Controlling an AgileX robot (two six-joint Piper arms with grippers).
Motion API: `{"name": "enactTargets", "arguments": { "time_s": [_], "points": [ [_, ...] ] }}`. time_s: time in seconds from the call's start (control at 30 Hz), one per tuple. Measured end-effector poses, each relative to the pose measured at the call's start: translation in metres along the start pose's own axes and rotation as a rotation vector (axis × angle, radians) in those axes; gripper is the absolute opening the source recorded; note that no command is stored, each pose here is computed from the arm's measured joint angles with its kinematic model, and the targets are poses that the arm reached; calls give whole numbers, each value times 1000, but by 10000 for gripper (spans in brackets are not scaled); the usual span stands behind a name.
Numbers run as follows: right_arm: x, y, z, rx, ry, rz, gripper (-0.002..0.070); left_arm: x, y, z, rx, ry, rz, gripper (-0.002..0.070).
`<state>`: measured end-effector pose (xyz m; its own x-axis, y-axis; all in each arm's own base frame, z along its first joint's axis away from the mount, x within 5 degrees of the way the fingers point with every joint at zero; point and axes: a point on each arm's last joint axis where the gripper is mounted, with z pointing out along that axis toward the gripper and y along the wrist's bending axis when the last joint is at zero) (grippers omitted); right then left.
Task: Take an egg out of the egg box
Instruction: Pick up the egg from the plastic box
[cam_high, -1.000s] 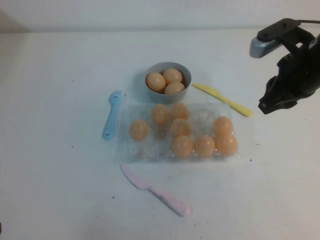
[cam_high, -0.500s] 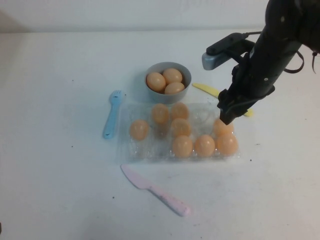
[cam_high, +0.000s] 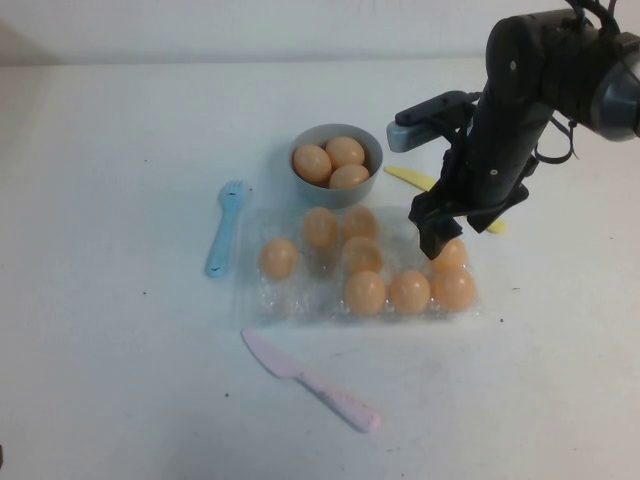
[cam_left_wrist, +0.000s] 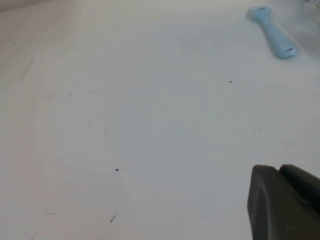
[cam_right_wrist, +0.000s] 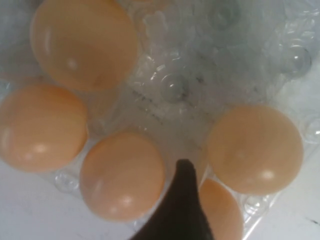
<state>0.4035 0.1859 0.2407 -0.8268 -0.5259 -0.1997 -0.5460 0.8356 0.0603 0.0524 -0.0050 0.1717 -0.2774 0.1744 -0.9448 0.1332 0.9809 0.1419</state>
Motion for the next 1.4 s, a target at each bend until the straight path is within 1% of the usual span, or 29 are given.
{"name": "enactTargets", "arguments": {
  "time_s": [0.4,0.63,0.87,1.1,1.3,1.37,1.4],
  "points": [
    [-5,-2,13,-4,9,54,549,0,0,0,0,0,0,-6],
    [-7,-2,10,1,-4,145,549,0,0,0,0,0,0,-6],
    [-7,-6,12,40,8,208,549,0,0,0,0,0,0,-6],
    [-7,-8,26,47,37,221,510,0,0,0,0,0,0,-6],
    [-7,-9,26,53,30,227,495,0,0,0,0,0,0,-6],
    [-7,-9,26,54,29,235,474,0,0,0,0,0,0,-6],
    [-7,-9,26,54,31,237,451,0,0,0,0,0,0,-6]
  ]
}}
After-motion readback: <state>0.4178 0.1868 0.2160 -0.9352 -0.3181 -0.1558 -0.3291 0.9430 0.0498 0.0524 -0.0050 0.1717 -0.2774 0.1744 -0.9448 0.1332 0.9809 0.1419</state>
